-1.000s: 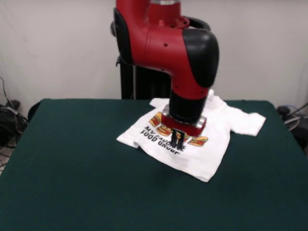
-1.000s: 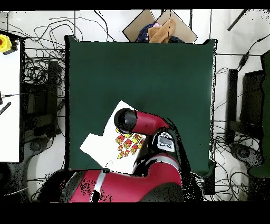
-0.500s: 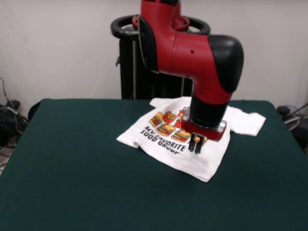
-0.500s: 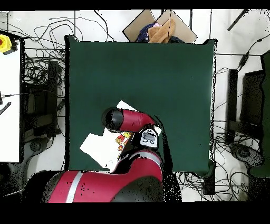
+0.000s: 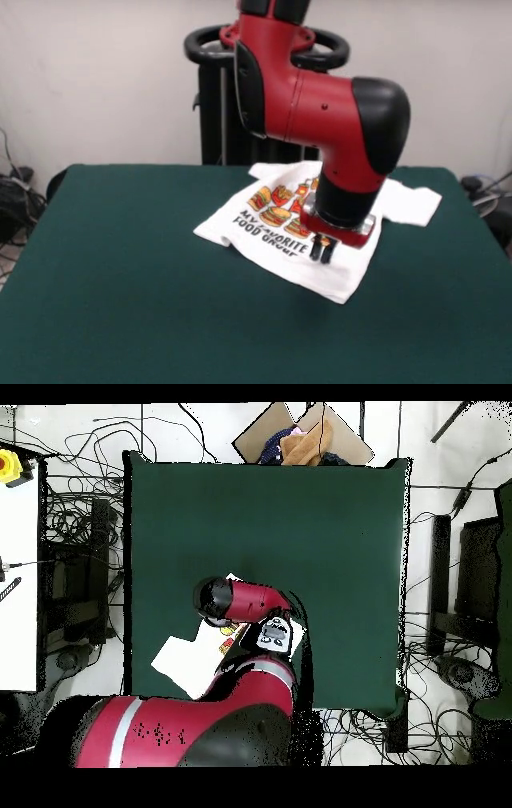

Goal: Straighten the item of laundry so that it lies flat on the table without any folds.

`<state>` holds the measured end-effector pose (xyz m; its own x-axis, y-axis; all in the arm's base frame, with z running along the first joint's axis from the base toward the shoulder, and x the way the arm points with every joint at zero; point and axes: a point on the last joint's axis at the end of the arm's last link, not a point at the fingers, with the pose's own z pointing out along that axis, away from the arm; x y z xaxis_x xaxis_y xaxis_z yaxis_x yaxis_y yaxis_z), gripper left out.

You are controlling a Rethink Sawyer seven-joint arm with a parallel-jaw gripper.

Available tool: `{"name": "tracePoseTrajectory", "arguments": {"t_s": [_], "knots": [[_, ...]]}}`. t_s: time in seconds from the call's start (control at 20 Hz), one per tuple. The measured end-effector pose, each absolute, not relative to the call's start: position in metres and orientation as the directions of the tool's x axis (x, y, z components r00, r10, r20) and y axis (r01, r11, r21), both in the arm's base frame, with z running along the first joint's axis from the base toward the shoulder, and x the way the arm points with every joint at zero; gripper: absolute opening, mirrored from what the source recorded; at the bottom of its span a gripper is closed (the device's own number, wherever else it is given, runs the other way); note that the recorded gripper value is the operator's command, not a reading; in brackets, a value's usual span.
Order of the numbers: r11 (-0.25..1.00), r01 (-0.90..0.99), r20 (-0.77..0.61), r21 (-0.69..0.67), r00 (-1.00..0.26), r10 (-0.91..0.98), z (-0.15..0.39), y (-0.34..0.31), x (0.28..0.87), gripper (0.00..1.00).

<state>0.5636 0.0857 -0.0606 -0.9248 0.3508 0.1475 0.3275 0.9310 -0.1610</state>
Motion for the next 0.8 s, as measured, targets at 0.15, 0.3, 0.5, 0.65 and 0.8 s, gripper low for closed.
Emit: {"name": "tracePoseTrajectory", "arguments": {"t_s": [0.15,0.3,0.5,0.65,0.8], "knots": [[0.928,0.328,0.194,-0.179,-0.913,0.360,-0.063,0.085,0.571,0.00],[0.923,0.337,0.246,-0.186,-0.893,0.376,-0.065,0.083,0.579,0.00],[0.916,0.354,0.292,-0.188,-0.871,0.396,-0.067,0.080,0.585,0.00],[0.914,0.360,0.308,-0.189,-0.862,0.403,-0.068,0.079,0.587,0.00],[0.909,0.372,0.322,-0.187,-0.851,0.414,-0.068,0.078,0.589,0.00]]}}
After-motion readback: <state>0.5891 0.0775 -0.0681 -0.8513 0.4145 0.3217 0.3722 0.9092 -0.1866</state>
